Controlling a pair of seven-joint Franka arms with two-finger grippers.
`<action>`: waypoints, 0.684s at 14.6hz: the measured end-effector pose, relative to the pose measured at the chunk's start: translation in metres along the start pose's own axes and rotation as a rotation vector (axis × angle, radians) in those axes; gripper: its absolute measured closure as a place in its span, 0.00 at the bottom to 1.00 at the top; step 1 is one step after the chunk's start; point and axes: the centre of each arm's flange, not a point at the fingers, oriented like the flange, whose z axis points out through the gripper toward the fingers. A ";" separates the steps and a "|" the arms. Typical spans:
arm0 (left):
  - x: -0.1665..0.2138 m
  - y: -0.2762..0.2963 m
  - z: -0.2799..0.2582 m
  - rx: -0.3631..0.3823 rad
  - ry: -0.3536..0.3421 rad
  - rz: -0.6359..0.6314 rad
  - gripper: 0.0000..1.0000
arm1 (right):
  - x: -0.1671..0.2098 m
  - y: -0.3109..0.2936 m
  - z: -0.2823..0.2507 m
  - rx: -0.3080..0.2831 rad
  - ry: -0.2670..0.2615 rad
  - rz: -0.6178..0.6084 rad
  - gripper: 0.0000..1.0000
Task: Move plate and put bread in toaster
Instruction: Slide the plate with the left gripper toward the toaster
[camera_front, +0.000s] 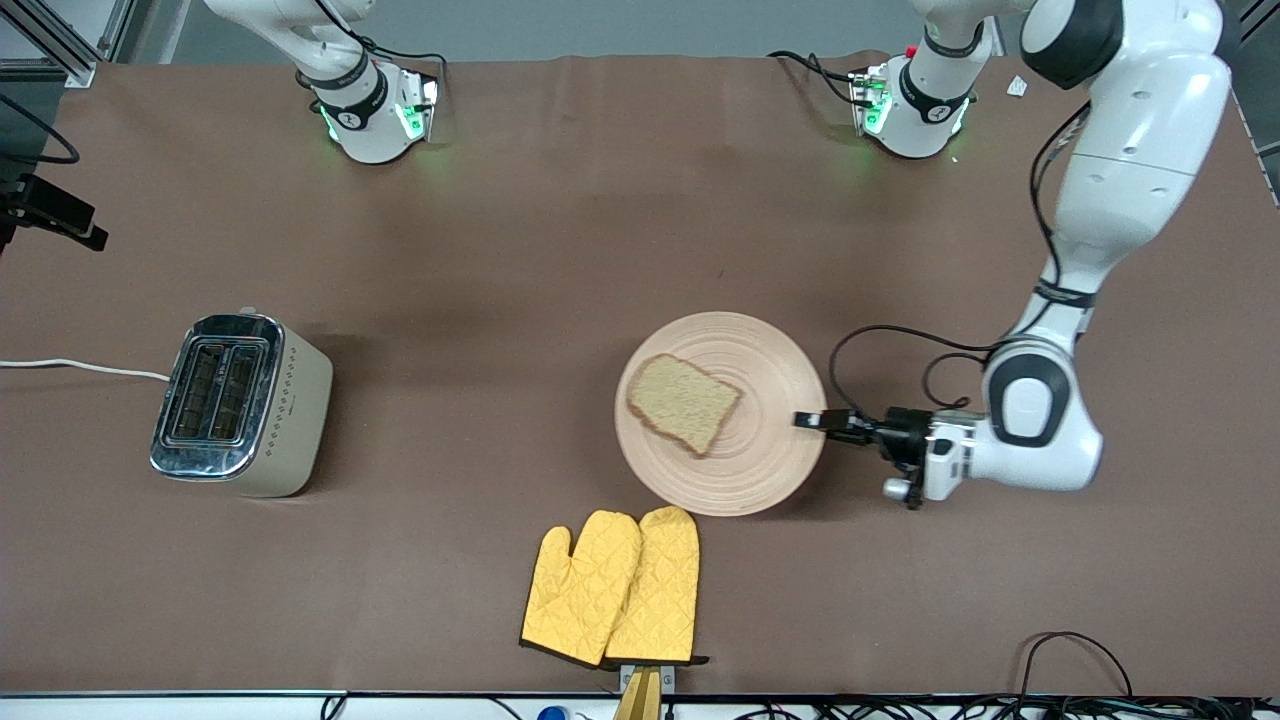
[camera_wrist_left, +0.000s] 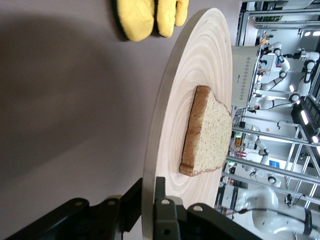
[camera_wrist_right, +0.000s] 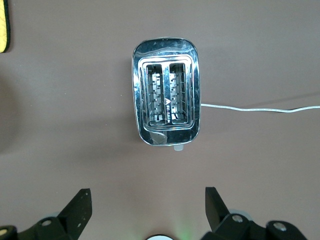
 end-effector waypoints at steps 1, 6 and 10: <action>0.003 0.004 0.023 -0.004 0.022 -0.007 0.88 | 0.000 0.000 0.000 0.000 0.000 0.000 0.00; 0.007 0.032 0.139 0.014 0.144 -0.033 0.88 | 0.000 0.001 0.000 0.000 0.000 0.002 0.00; 0.000 0.049 0.224 0.050 0.214 -0.039 0.88 | 0.000 0.002 0.000 0.000 0.000 0.003 0.00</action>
